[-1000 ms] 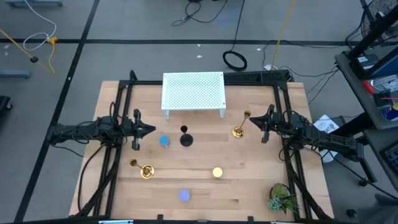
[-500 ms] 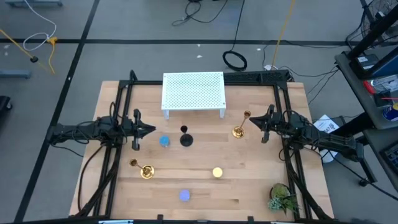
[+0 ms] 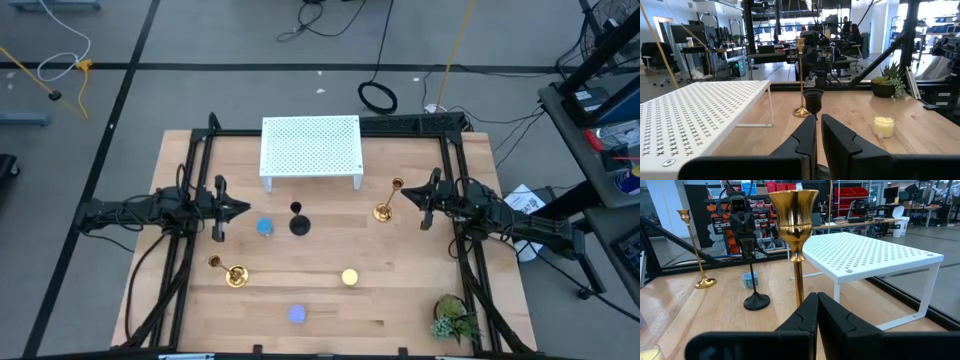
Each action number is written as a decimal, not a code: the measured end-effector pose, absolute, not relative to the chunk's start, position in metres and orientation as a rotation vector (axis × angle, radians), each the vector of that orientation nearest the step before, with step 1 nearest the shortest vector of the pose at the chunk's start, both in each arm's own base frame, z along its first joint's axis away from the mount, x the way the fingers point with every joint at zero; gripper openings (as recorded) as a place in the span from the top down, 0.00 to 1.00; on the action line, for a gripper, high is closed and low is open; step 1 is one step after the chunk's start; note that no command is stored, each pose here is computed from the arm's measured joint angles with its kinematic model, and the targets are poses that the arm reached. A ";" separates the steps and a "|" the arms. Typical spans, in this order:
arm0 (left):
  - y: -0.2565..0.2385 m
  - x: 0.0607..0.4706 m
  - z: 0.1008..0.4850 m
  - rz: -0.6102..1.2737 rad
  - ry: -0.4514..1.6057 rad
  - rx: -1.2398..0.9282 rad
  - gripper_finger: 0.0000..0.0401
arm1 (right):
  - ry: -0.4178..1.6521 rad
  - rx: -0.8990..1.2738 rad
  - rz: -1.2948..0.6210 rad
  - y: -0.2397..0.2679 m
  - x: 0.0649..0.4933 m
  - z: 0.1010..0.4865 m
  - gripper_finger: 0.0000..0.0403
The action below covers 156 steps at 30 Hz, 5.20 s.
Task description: Pick & Place candle stick holders
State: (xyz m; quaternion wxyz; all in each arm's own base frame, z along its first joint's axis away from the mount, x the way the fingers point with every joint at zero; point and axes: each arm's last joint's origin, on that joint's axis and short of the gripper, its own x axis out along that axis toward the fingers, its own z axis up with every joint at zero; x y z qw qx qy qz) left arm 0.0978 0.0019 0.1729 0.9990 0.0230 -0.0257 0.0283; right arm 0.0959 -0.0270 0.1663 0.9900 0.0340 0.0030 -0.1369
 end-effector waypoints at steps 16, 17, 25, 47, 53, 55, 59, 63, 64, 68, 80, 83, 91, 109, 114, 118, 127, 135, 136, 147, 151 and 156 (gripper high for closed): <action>0.002 0.098 0.173 0.057 -0.051 0.046 0.91 | 0.005 0.068 -0.275 -0.027 0.096 0.166 0.99; 0.002 0.098 0.173 0.057 -0.051 0.046 0.91 | 0.006 0.068 -0.274 -0.027 0.096 0.166 0.99; 0.002 0.098 0.173 0.056 -0.051 0.046 0.91 | 0.006 0.068 -0.275 -0.027 0.096 0.166 0.99; 0.002 0.098 0.173 0.056 -0.051 0.046 0.91 | 0.006 0.069 -0.274 -0.027 0.096 0.166 0.99; 0.002 0.098 0.173 0.056 -0.051 0.046 0.91 | 0.005 0.069 -0.274 -0.027 0.096 0.166 0.99; 0.002 0.098 0.173 0.057 -0.052 0.046 0.91 | 0.006 0.069 -0.275 -0.027 0.096 0.166 0.99; 0.002 0.098 0.173 0.056 -0.051 0.046 0.91 | 0.006 0.069 -0.274 -0.027 0.096 0.166 0.99; 0.002 0.098 0.173 0.056 -0.051 0.046 0.91 | 0.006 0.068 -0.275 -0.027 0.096 0.166 0.99; 0.002 0.098 0.173 0.056 -0.051 0.046 0.91 | 0.005 0.068 -0.274 -0.027 0.096 0.166 0.99; 0.002 0.098 0.173 0.057 -0.051 0.046 0.91 | 0.005 0.069 -0.274 -0.027 0.096 0.166 0.99; 0.002 0.098 0.173 0.056 -0.051 0.046 0.91 | 0.006 0.069 -0.275 -0.027 0.096 0.166 0.99; 0.002 0.098 0.173 0.056 -0.052 0.046 0.91 | 0.005 0.068 -0.275 -0.027 0.096 0.166 0.99; 0.002 0.098 0.173 0.056 -0.051 0.046 0.91 | 0.006 0.068 -0.275 -0.027 0.096 0.166 0.99; 0.002 0.098 0.172 0.054 -0.045 -0.036 0.91 | 0.006 0.068 -0.275 -0.027 0.096 0.166 0.99; 0.002 0.098 0.170 0.055 -0.025 0.007 0.91 | 0.005 0.069 -0.275 -0.027 0.096 0.166 0.99; 0.002 0.098 0.170 0.054 -0.022 0.035 0.91 | 0.006 0.069 -0.275 -0.027 0.096 0.166 0.99; 0.002 0.098 0.169 0.060 -0.004 -0.056 0.91 | -0.004 0.067 -0.275 -0.027 0.096 0.167 0.99; 0.003 0.100 0.166 0.099 0.023 -0.049 0.90 | -0.171 0.068 -0.267 -0.027 0.095 0.183 0.99; 0.003 0.100 0.166 0.099 0.029 -0.055 0.89 | -0.200 0.056 -0.267 -0.027 0.094 0.186 0.99; 0.003 0.105 0.160 0.098 0.104 0.042 0.66 | -0.315 -0.080 -0.275 -0.026 0.091 0.198 0.97; 0.003 0.105 0.161 0.099 0.088 0.047 0.63 | -0.260 -0.017 -0.267 -0.026 0.093 0.192 0.88; 0.003 0.105 0.163 0.090 0.067 0.046 0.63 | -0.164 0.088 -0.261 -0.027 0.095 0.182 0.70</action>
